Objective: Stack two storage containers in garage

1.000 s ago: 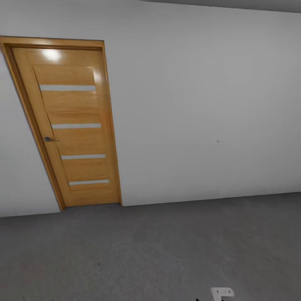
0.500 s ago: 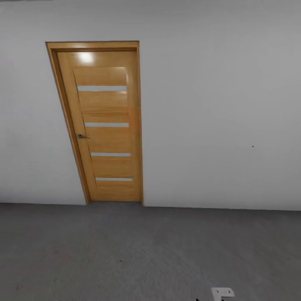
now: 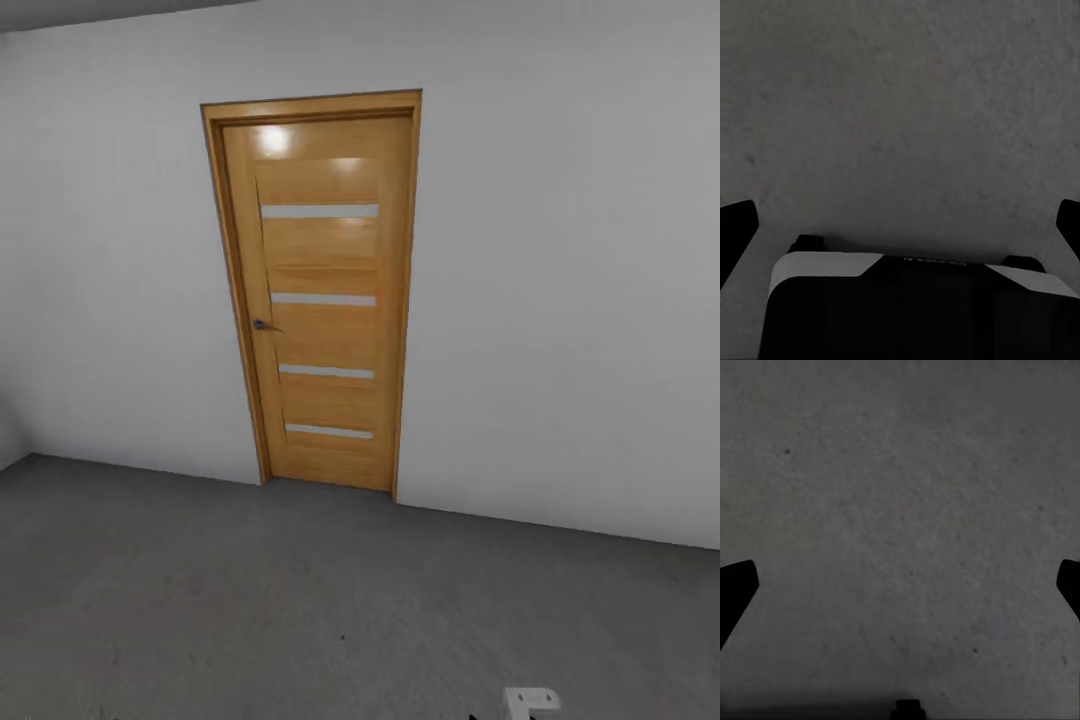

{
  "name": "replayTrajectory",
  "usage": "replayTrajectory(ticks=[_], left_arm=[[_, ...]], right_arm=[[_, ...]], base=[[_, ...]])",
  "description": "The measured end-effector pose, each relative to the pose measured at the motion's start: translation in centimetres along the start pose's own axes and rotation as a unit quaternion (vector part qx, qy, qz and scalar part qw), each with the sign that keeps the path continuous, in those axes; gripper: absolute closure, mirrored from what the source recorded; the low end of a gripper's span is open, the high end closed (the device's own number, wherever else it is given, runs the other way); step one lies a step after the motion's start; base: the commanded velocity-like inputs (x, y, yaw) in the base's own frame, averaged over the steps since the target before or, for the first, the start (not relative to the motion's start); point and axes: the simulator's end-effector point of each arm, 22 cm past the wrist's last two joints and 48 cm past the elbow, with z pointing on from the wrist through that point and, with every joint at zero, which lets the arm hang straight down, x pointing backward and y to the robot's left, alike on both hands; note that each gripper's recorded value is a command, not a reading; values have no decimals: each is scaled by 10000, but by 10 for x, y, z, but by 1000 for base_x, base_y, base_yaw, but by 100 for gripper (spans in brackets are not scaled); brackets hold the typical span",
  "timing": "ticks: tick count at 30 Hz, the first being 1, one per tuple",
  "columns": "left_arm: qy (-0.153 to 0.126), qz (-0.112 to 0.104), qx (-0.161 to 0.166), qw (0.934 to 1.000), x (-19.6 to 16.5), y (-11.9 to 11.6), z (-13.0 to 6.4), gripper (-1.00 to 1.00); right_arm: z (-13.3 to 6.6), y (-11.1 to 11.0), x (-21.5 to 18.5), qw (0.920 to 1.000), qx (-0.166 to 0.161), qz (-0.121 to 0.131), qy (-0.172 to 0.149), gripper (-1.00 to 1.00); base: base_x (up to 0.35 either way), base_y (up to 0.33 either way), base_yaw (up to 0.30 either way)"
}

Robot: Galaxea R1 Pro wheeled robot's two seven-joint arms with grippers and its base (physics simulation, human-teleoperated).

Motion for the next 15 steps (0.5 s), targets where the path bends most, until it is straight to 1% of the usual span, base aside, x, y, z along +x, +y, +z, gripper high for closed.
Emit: replayTrajectory(ticks=[6,8,13,15], left_arm=[[21,-16,-1,10000,2,2,0,-100],[-13,-17,-6,10000,1,3,0,-100],[-345,-38,-23,9994,-14,5,0,-100],[-414,-42,-27,9991,-17,5,0,-100]], right_arm=[[0,0,0,10000,0,0,0,-100],[0,0,0,10000,0,0,0,-100],[0,0,0,10000,0,0,0,-100],[0,0,0,10000,0,0,0,-100]], base=[[247,237,273],[256,227,253],[258,220,241],[259,215,232]])
